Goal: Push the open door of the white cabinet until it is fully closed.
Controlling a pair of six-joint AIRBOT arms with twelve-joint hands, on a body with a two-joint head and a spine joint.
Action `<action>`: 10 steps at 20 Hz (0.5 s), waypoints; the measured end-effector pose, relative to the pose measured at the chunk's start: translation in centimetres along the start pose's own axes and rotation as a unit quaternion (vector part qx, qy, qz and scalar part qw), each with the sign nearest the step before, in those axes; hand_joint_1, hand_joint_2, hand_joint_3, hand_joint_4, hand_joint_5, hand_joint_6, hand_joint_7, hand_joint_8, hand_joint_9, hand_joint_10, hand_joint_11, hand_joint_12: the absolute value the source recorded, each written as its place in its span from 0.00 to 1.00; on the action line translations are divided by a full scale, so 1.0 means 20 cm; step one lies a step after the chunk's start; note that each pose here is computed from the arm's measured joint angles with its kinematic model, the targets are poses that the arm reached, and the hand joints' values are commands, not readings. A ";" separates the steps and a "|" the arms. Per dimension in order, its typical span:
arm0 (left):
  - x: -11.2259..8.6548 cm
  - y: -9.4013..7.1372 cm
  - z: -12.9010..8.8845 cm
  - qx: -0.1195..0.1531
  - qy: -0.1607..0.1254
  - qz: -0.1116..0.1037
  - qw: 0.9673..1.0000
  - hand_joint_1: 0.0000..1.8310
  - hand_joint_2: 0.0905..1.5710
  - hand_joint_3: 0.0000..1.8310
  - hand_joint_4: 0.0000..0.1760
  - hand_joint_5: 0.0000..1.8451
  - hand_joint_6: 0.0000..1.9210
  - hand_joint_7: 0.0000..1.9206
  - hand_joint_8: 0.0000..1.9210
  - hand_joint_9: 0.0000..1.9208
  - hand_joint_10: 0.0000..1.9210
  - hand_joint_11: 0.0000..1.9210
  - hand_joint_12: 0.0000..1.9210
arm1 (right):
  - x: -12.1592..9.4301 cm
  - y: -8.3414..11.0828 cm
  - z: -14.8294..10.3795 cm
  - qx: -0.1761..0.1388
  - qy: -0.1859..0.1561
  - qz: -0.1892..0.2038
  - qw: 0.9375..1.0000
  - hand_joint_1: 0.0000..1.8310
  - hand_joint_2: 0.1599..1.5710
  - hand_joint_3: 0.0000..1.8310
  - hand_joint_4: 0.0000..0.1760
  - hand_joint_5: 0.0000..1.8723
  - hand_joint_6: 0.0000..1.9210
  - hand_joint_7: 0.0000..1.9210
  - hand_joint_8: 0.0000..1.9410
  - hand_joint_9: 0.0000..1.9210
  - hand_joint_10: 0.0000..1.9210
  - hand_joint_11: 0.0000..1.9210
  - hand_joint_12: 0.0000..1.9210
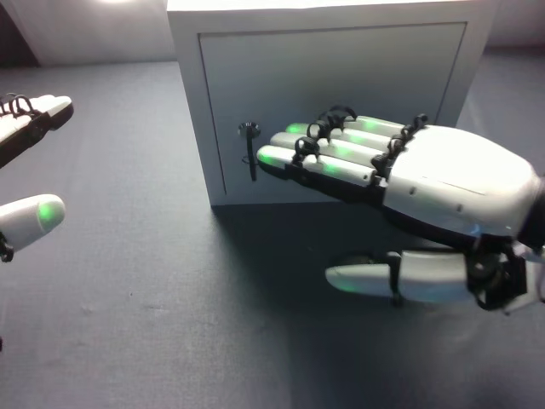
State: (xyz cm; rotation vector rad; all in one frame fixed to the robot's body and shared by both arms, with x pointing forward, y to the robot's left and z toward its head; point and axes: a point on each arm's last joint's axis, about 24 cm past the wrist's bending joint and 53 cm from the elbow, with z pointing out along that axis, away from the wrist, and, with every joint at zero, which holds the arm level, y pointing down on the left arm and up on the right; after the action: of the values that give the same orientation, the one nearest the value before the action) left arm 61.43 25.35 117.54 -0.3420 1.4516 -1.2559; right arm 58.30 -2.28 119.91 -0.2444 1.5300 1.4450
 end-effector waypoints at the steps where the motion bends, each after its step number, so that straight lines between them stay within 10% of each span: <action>1: -0.01 0.01 -0.01 -0.003 -0.003 -0.001 1.000 0.08 0.91 0.00 0.06 0.00 0.00 0.00 0.00 0.00 0.00 0.00 0.00 | 0.01 0.01 -0.03 -0.003 0.002 0.006 1.000 0.22 0.82 0.00 0.00 0.05 0.00 0.11 0.01 0.12 0.03 0.00 0.54; 3: -0.01 0.00 -0.02 -0.003 -0.009 -0.004 1.000 0.10 0.91 0.00 0.00 0.00 0.00 0.00 0.00 0.00 0.00 0.00 0.00 | 0.02 0.00 -0.11 0.003 0.008 0.012 1.000 0.23 0.81 0.00 0.00 0.09 0.01 0.13 0.01 0.14 0.04 0.00 0.67; 4: -0.01 0.00 -0.02 0.000 -0.007 -0.004 1.000 0.09 0.91 0.00 0.00 0.00 0.00 0.00 0.00 0.00 0.00 0.00 0.00 | 0.00 0.01 -0.17 0.008 0.006 0.010 1.000 0.12 0.85 0.00 0.00 0.07 0.00 0.09 0.00 0.08 0.01 0.00 0.52; 8: -0.02 -0.02 -0.02 0.007 -0.012 -0.004 1.000 0.04 0.91 0.00 0.00 0.00 0.00 0.00 0.00 0.00 0.00 0.00 0.00 | -0.12 -0.04 -0.31 0.032 -0.029 0.018 0.999 0.17 0.84 0.00 0.00 0.06 0.00 0.05 0.00 0.05 0.00 0.00 0.47; 10: -0.03 -0.02 -0.03 0.010 -0.018 -0.004 1.000 0.03 0.91 0.00 0.00 0.00 0.00 0.00 0.00 0.00 0.00 0.00 0.00 | -0.15 -0.07 -0.38 0.053 -0.041 0.019 0.998 0.13 0.86 0.00 0.00 0.03 0.00 0.01 0.00 0.00 0.00 0.00 0.15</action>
State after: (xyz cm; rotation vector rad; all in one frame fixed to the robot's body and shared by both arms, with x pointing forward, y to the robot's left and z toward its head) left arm 60.97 25.93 118.18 -0.3554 1.4084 -1.2636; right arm 56.91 -10.47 119.78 -0.0915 1.5477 1.3813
